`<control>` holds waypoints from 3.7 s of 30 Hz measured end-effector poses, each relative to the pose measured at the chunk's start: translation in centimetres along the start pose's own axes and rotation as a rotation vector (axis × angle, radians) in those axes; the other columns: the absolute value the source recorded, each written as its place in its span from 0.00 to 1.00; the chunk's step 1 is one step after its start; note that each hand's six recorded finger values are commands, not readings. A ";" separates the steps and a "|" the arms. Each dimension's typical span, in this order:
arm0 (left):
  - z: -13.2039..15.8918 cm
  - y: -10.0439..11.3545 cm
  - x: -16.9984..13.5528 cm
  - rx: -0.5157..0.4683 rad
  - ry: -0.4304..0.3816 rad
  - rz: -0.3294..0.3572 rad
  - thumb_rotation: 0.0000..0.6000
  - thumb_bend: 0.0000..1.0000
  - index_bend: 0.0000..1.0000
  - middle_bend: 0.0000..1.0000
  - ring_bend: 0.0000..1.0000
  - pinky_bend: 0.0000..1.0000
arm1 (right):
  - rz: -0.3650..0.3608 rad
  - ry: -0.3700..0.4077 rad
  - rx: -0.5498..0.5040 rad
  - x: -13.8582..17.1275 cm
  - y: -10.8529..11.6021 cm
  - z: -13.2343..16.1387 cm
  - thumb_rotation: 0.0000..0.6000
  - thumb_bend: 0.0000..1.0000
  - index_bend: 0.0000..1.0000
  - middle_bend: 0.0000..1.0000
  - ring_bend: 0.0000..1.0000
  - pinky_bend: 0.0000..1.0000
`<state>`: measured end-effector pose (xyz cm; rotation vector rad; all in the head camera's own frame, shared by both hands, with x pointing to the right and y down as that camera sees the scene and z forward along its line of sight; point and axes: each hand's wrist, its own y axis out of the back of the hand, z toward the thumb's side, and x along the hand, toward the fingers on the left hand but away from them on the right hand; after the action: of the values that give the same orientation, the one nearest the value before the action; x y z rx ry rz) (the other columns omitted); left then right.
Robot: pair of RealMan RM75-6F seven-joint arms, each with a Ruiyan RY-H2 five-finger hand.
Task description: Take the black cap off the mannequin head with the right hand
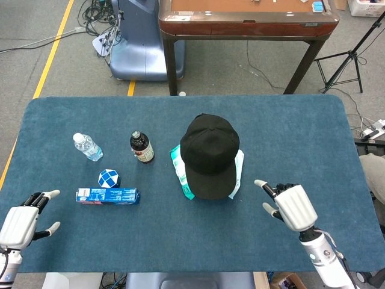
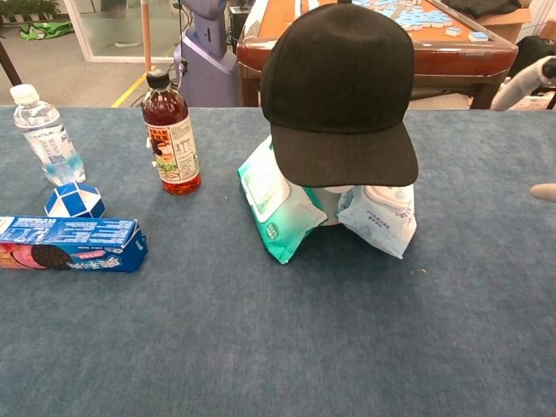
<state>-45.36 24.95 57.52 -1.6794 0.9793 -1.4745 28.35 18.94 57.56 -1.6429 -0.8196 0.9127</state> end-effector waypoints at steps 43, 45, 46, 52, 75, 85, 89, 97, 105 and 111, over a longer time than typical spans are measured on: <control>-0.1 0.5 -0.4 -0.029 0.000 -0.009 1.00 0.17 0.22 0.30 0.23 0.45 | -0.151 0.246 -0.111 -7.4 -6.0 8.1 1.00 0.00 0.36 1.00 0.90 0.98; -0.1 0.5 -0.4 -0.030 0.000 -0.010 1.00 0.17 0.22 0.30 0.23 0.45 | -0.159 0.244 -0.107 -7.7 -5.9 8.1 1.00 0.00 0.36 1.00 0.90 0.98; -0.2 0.5 -0.4 -0.030 0.001 -0.010 1.00 0.17 0.22 0.30 0.23 0.45 | -0.163 0.241 -0.104 -7.9 -5.9 8.0 1.00 0.00 0.36 1.00 0.90 0.98; -0.2 0.6 -0.4 -0.033 0.004 -0.009 1.00 0.17 0.22 0.30 0.23 0.45 | -0.175 0.234 -0.094 -8.8 -5.8 7.8 1.00 0.00 0.37 1.00 0.91 0.98; -0.2 0.5 -0.4 -0.030 0.006 -0.015 1.00 0.17 0.22 0.31 0.23 0.45 | -0.226 0.207 -0.065 -9.0 -3.2 8.6 1.00 0.03 0.43 1.00 0.94 1.00; -0.1 0.5 -0.5 -0.033 0.007 -0.019 1.00 0.17 0.22 0.31 0.23 0.45 | -0.241 0.208 -0.061 -9.3 -2.1 9.3 1.00 0.08 0.46 1.00 0.96 1.00; -0.2 0.5 -0.5 -0.033 0.007 -0.021 1.00 0.17 0.22 0.31 0.23 0.45 | -0.241 0.209 -0.061 -9.5 -1.8 9.5 1.00 0.12 0.47 1.00 0.96 1.00; -0.2 0.4 -0.5 -0.031 0.008 -0.023 1.00 0.17 0.22 0.31 0.23 0.45 | -0.237 0.201 -0.070 -9.7 -1.4 9.5 1.00 0.22 0.52 1.00 0.98 1.00; -0.2 0.4 -0.5 -0.029 0.009 -0.025 1.00 0.17 0.22 0.31 0.23 0.45 | -0.227 0.194 -0.074 -9.8 -1.4 9.4 1.00 0.26 0.57 1.00 0.98 1.00; -0.2 0.4 -0.5 -0.030 0.009 -0.025 1.00 0.17 0.22 0.31 0.23 0.45 | -0.223 0.191 -0.071 -9.8 -1.5 9.3 1.00 0.28 0.58 1.00 0.98 1.00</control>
<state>-45.60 25.15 56.95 -1.7132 0.9934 -1.4918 15.40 14.99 59.02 -1.6327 -0.8902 0.5677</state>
